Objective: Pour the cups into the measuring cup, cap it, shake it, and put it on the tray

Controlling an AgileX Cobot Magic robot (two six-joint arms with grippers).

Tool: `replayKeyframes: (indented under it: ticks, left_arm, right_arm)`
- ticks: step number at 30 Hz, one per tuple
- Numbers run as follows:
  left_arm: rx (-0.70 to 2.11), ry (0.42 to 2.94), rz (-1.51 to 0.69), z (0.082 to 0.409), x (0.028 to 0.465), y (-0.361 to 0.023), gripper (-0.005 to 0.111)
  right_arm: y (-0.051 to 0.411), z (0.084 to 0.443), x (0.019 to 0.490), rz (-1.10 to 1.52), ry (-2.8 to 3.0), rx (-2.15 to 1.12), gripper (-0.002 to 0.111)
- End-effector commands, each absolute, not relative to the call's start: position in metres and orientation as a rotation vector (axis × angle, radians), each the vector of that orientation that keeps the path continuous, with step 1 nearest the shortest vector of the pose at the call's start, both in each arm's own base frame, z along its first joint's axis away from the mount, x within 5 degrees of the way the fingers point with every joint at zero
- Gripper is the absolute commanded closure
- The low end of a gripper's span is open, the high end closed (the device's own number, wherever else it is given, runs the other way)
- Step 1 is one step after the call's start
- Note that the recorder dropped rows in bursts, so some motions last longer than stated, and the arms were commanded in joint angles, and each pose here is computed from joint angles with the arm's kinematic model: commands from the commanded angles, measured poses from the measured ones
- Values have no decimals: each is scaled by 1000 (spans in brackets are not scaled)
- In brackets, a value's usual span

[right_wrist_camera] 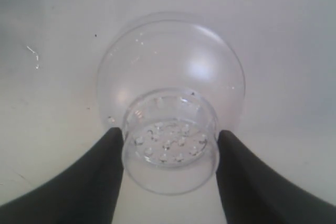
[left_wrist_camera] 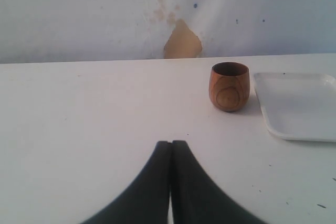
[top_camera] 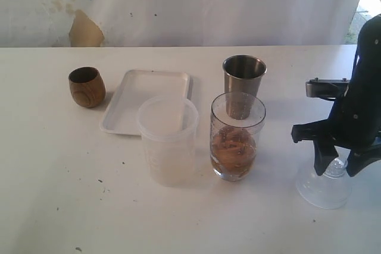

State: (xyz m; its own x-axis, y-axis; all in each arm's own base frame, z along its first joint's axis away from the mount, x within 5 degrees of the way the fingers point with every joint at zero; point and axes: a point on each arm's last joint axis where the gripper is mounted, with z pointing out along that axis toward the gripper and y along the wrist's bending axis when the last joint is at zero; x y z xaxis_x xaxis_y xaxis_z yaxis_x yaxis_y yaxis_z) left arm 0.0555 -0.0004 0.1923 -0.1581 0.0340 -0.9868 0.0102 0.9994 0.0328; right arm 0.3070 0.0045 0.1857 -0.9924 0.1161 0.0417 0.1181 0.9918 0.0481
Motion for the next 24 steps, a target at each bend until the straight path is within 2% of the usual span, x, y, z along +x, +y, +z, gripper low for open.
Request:
replayKeyframes:
  ticks: [1,7,13,24]
  left_arm:
    - [31,1720,19,192,55,0,107]
    - [31,1720,19,192,55,0,107]
    - [31,1720,19,192,55,0,107]
    - [31,1720,19,192,55,0,107]
  right_arm:
    - [2,186,312,-97,-3110,-192,70]
    - [3,199,315,-107,-3156,-179,69]
    - [3,199,315,-107,-3161,-157,53]
    - [3,199,316,-111,-3163,-160,52]
